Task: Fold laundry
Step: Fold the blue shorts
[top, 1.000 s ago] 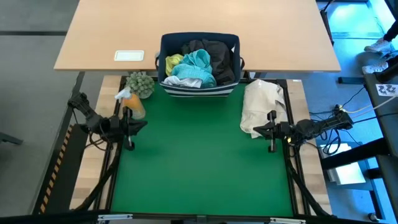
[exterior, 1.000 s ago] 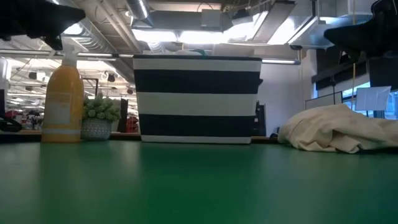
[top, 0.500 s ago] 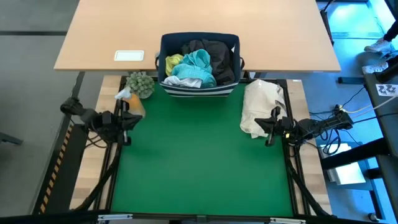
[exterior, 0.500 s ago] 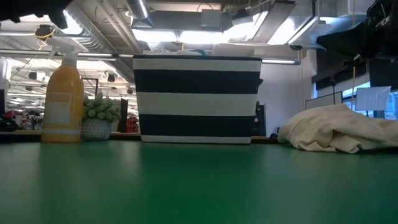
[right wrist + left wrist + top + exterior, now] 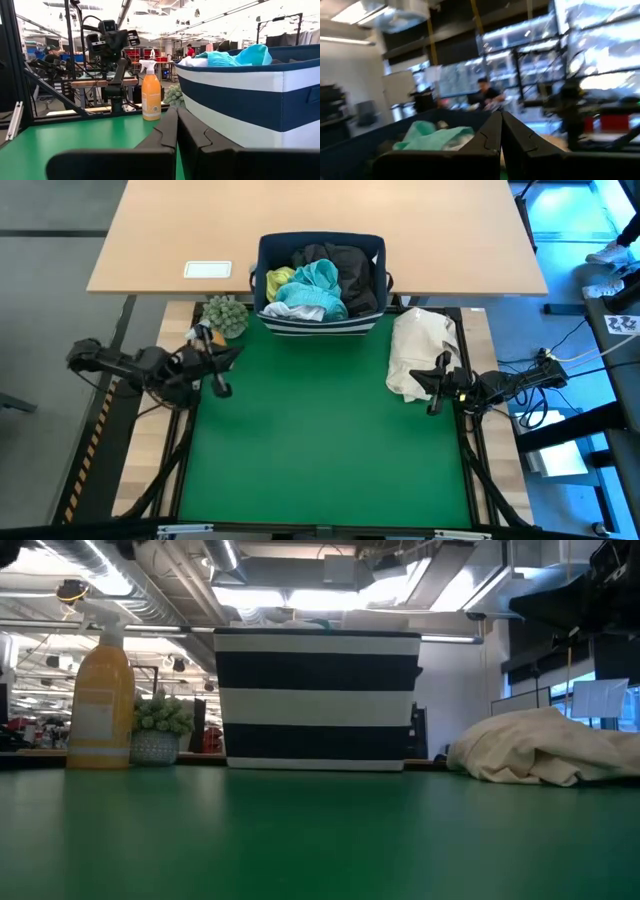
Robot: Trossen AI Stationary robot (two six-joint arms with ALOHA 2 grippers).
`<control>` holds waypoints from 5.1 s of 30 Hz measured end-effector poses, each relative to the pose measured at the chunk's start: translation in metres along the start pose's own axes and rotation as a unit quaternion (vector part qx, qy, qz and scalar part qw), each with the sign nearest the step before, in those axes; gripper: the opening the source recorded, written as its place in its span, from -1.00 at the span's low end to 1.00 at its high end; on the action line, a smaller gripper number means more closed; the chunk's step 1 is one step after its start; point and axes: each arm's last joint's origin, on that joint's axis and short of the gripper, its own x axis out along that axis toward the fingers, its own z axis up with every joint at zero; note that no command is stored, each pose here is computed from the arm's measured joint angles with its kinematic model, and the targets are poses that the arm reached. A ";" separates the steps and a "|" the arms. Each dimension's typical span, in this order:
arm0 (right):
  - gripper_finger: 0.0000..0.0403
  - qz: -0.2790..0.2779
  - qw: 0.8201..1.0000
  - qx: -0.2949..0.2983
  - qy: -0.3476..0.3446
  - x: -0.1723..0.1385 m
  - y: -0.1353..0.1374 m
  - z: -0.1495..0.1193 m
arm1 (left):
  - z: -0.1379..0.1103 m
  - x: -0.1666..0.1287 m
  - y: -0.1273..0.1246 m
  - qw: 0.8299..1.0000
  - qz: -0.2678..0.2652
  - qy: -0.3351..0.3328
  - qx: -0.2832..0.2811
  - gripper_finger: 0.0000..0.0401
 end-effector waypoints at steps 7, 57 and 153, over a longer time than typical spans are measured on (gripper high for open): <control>-0.97 -0.007 1.000 0.012 -0.014 0.000 -0.001 0.003 | 0.019 0.052 0.007 0.994 0.064 0.073 0.060 -1.00; -0.97 -0.022 1.000 0.013 -0.002 0.000 -0.001 0.001 | 0.012 0.225 0.037 0.877 0.030 0.402 0.262 0.30; -0.97 0.065 0.979 -0.147 0.129 0.126 0.080 0.048 | 0.046 0.051 -0.188 0.839 -0.241 0.480 0.081 -1.00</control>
